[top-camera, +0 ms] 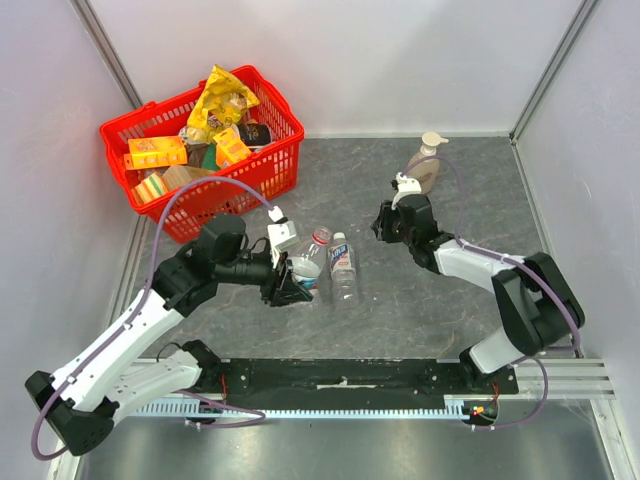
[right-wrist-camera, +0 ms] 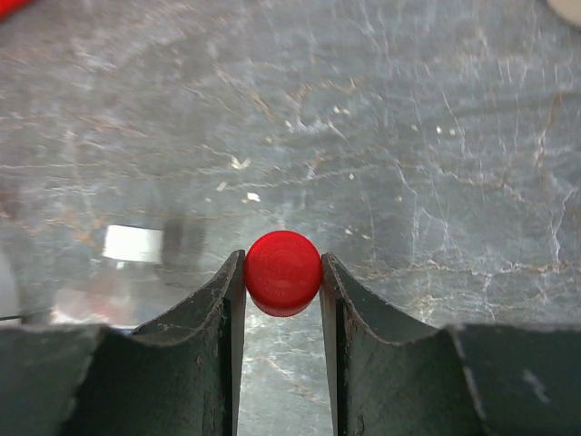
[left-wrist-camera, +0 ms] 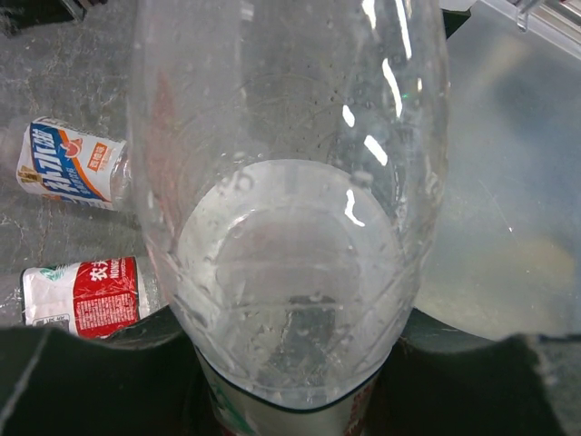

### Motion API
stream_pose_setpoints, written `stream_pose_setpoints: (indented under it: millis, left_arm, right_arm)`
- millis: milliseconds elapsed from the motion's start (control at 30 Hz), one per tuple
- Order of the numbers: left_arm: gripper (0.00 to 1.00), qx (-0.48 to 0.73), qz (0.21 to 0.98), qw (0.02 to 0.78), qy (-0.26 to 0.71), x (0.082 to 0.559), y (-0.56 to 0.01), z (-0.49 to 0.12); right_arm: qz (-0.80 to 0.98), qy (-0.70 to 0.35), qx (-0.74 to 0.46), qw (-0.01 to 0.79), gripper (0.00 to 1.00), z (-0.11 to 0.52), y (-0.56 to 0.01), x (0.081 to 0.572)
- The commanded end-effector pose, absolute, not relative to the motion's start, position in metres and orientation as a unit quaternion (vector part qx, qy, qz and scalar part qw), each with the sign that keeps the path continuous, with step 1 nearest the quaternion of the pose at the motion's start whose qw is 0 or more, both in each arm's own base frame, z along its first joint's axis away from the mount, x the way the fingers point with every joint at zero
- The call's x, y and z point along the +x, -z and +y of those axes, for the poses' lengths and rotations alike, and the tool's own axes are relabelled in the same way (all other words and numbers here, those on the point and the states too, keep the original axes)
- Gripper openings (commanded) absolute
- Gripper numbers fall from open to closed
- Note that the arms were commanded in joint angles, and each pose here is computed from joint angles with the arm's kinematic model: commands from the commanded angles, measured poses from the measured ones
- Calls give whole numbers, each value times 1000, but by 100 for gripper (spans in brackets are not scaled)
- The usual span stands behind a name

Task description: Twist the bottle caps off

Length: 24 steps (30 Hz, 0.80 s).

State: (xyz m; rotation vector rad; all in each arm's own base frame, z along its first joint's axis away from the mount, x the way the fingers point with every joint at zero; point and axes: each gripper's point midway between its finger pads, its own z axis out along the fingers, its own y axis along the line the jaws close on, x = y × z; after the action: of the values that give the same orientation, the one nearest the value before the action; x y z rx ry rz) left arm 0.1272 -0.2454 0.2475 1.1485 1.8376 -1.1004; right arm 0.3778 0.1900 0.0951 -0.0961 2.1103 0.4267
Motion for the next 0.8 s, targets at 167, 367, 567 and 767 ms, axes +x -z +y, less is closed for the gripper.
stream_pose_setpoints:
  millis: [167,367,567,767]
  left_arm:
    - [2,437,688,389,429,128,-267,-244]
    - [2,437,691,384,429,128,-262,-244]
    - [2,436,693,382,428,130,-259,-246]
    - [2,435,698,375,428,132,-256,-247]
  right_arm:
    - [893,-128,37,431,12,167,-59,393]
    - [894,-120,39,430,37,163,-57,393]
    - [892,-121,33,435,61,162,-63,392]
    - [888,-125,37,442,82,161,-71,391]
